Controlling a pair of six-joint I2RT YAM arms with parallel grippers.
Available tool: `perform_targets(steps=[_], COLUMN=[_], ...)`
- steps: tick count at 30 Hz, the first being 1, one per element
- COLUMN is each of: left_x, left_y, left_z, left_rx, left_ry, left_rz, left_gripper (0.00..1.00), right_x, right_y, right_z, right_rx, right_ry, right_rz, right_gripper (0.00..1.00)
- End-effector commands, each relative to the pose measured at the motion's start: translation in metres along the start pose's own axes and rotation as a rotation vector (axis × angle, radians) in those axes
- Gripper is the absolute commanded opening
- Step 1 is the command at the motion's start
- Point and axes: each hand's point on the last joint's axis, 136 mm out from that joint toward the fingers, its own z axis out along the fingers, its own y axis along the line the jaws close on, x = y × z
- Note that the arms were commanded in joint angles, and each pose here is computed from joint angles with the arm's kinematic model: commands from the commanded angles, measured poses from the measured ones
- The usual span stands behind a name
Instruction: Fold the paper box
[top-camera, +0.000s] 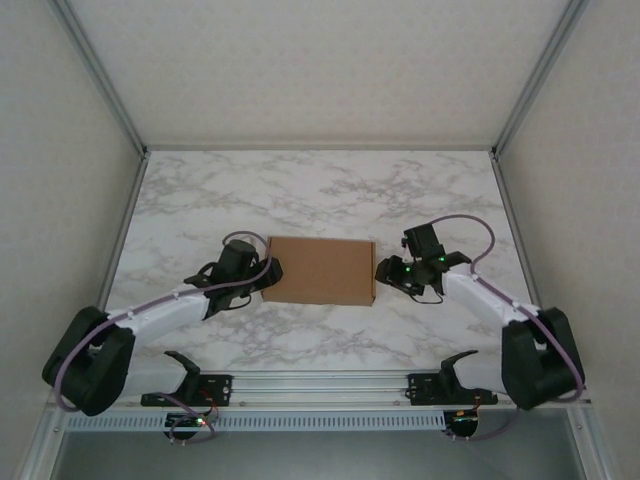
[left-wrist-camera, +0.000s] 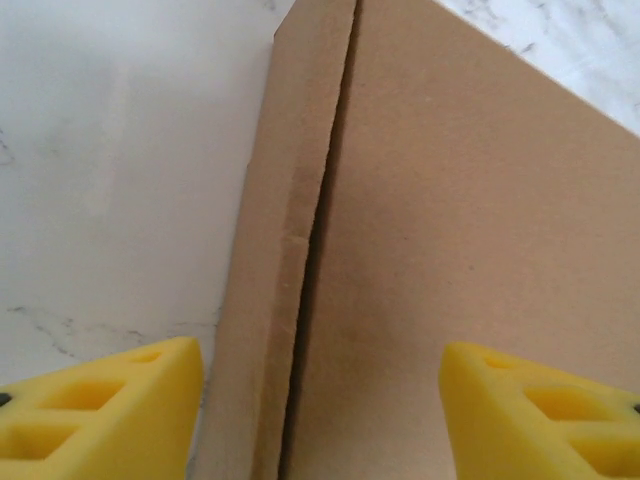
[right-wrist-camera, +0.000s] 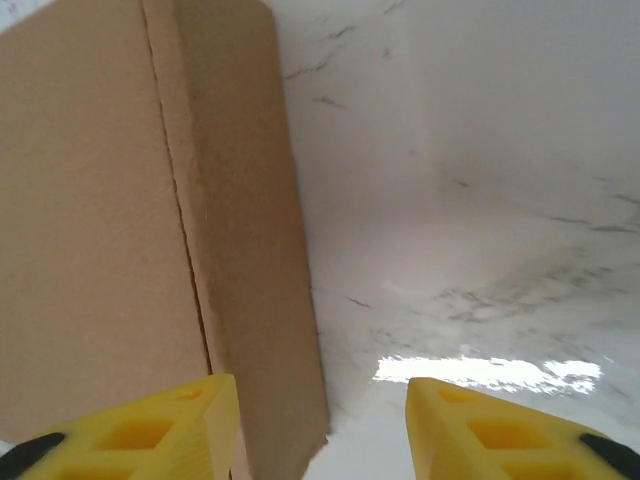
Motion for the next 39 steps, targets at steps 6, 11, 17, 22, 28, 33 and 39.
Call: perform_targets(steps=[6,11,17,22,28,33,39], left_x=[-0.009,-0.022,-0.044,-0.083,-0.172,-0.198,-0.188], left_y=[-0.011,-0.016,-0.019,-0.040,-0.058,-0.032,0.046], left_z=[0.017,0.029,0.026,-0.011,-0.135,-0.196,-0.159], left_rx=[0.056,0.035,-0.017,-0.014,-0.041,-0.143,-0.421], left_ry=[-0.016,-0.018,-0.061,-0.173,-0.673,-1.017,-1.076], left_rz=[-0.013,0.001,0.040,0.128,0.165,0.173,0.288], left_gripper=[0.54,0.51,0.59,0.71,1.00,1.00,1.00], right_x=[-0.026,-0.036,-0.048,-0.071,-0.110,-0.134,-0.146], right_y=[0.033,0.030,0.034,0.044,0.059,0.078,0.069], right_z=[0.035,0.052,0.037,-0.020,-0.132,-0.194,-0.176], right_rx=[-0.092,-0.054,-0.029,-0.002,0.042,0.029,0.175], right_ry=[0.048,0.061,0.005,-0.175,-0.539,-0.826,-1.005], right_rz=[-0.030,-0.026,-0.036,-0.112,-0.177,-0.349,-0.720], right_gripper=[0.33,0.29,0.31,0.99,0.99,0.99,0.99])
